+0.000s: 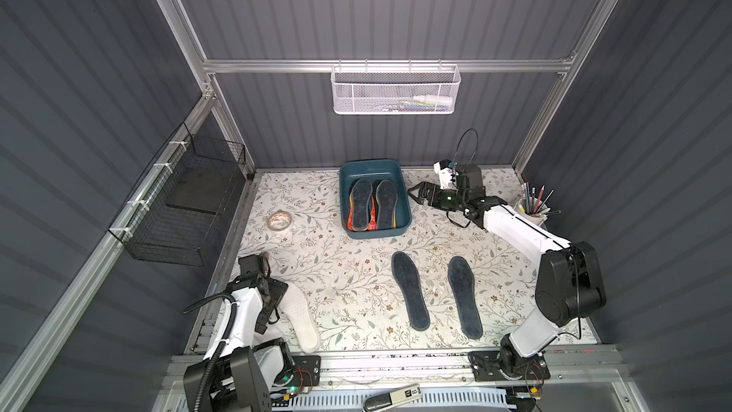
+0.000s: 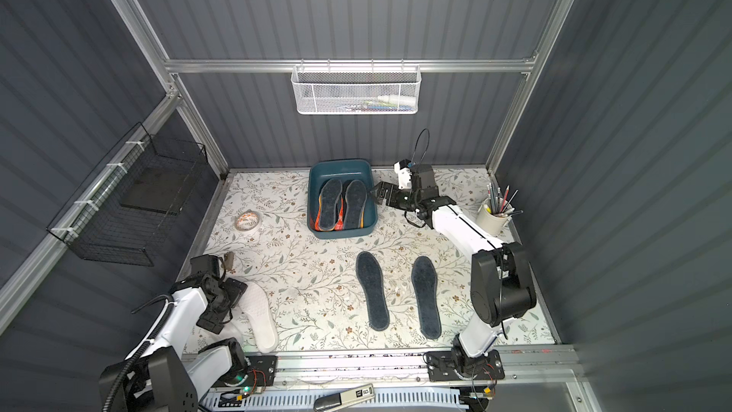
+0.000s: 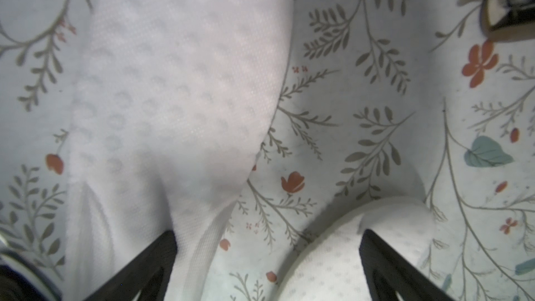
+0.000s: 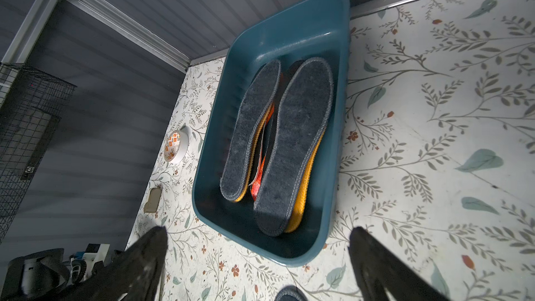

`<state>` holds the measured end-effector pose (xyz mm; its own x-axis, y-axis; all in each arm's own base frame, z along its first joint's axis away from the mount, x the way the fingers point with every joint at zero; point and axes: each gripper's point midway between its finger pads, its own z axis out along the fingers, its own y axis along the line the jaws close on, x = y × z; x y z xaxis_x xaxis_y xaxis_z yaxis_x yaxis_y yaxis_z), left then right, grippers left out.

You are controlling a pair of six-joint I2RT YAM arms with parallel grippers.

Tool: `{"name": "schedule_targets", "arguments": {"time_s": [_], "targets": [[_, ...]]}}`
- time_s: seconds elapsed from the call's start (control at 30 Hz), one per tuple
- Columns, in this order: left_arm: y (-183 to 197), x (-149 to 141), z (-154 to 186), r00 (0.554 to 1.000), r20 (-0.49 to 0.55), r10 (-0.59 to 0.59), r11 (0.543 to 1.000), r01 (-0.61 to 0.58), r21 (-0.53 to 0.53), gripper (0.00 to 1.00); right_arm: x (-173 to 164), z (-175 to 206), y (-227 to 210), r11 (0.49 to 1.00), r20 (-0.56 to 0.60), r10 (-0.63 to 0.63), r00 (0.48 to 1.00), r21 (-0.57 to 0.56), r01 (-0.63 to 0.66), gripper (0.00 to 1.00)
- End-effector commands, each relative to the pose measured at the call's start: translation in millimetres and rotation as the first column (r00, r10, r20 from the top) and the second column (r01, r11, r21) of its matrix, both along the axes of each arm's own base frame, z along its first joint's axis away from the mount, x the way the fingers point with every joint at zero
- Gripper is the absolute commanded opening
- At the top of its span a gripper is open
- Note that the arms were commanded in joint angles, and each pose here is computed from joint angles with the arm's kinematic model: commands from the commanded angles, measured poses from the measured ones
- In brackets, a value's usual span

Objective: Put the insoles into the storage box
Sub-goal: Move the insole to the center of the board.

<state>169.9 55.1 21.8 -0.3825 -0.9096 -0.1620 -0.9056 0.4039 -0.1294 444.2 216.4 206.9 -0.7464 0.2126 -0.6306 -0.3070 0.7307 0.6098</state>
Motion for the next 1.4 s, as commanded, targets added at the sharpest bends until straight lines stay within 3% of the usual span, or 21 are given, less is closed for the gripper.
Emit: {"name": "schedule_targets", "arguments": {"time_s": [0.0, 0.37, 1.0, 1.37], "targets": [[-16.7, 14.2, -12.3, 0.997, 0.073, -0.006, 0.994, 0.014, -0.106, 1.0, 6.7, -4.6, -1.4, 1.0, -0.016, -0.006, 1.0, 0.01, 0.006, 0.99], [-46.4, 15.0, -33.3, 0.99, 0.133, 0.047, 0.961, -0.009, -0.275, 1.0, 12.2, -9.5, -5.2, 1.0, -0.039, -0.016, 0.999, 0.019, 0.017, 0.99], [-100.4, 27.1, -30.6, 0.982, 0.169, -0.08, 0.95, 0.126, -0.284, 1.0, 14.2, -8.4, -9.4, 0.999, -0.042, -0.028, 0.999, 0.03, 0.03, 0.99], [-155.4, 57.3, -20.0, 0.946, 0.258, -0.196, 0.915, 0.271, -0.297, 1.0, 15.7, -6.7, -13.9, 0.999, -0.039, -0.04, 0.998, 0.029, 0.041, 0.99]]}}
